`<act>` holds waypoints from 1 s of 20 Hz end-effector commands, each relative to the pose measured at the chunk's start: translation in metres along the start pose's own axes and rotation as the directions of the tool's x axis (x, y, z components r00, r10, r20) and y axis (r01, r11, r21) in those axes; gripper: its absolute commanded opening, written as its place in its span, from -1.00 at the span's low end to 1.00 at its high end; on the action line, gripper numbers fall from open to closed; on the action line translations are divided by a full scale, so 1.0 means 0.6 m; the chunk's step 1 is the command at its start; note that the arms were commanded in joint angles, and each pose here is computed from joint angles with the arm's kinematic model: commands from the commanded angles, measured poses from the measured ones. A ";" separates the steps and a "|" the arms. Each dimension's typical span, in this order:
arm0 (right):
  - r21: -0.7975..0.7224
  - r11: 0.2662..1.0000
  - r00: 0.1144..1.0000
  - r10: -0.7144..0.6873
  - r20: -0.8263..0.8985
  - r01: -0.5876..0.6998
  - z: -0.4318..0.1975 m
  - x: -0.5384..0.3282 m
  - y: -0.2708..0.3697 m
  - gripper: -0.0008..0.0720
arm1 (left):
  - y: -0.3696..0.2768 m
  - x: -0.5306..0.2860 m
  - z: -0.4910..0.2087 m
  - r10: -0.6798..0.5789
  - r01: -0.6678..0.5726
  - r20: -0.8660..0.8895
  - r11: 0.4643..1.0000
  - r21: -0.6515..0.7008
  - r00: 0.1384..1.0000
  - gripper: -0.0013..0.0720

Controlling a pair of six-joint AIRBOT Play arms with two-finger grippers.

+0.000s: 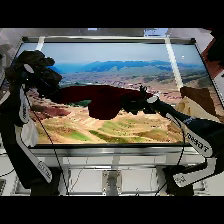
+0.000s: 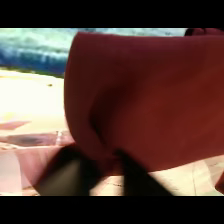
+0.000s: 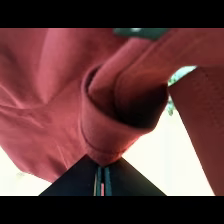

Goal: Fold the shirts.

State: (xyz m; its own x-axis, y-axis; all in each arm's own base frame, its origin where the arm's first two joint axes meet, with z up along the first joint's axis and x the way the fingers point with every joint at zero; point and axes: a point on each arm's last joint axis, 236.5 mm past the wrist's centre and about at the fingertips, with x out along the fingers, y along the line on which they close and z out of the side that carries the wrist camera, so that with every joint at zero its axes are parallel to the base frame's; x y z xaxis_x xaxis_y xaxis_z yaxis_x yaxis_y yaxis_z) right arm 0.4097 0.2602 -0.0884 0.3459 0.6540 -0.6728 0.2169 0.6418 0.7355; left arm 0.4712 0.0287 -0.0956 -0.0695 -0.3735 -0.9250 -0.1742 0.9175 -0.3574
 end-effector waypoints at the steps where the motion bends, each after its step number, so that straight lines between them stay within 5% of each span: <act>1: -0.039 0.998 0.998 0.059 0.023 -0.058 0.010 -0.010 0.032 -0.89 | -0.021 -0.004 -0.006 -0.054 0.054 -0.020 0.998 0.014 0.998 -0.93; 6: -0.270 0.951 0.965 0.198 0.172 -0.147 0.110 -0.166 0.170 -0.90 | -0.125 -0.148 0.029 -0.198 0.173 0.190 0.975 0.138 0.962 -0.93; 12: -0.550 0.829 0.876 0.338 0.345 -0.103 0.109 -0.532 0.313 -0.90 | -0.270 -0.463 -0.085 -0.413 0.206 0.477 0.880 0.427 0.776 -0.93; 17: -0.682 0.725 0.708 0.431 0.559 0.098 -0.001 -0.793 0.394 -0.90 | -0.369 -0.653 -0.281 -0.464 -0.053 0.655 0.791 0.610 0.597 -0.93; 20: -0.688 0.673 0.569 0.464 0.679 0.273 -0.059 -0.905 0.431 -0.90 | -0.388 -0.732 -0.368 -0.405 -0.279 0.797 0.784 0.555 0.449 -0.93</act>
State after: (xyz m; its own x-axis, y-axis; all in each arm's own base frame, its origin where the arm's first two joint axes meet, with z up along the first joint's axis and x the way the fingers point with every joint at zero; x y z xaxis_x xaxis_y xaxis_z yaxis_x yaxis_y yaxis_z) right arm 0.3017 0.0969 0.4154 0.8601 0.5033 -0.0826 -0.4328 0.8059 0.4040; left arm 0.3715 -0.0464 0.3687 0.7045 -0.5240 -0.4786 0.4373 0.8517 -0.2888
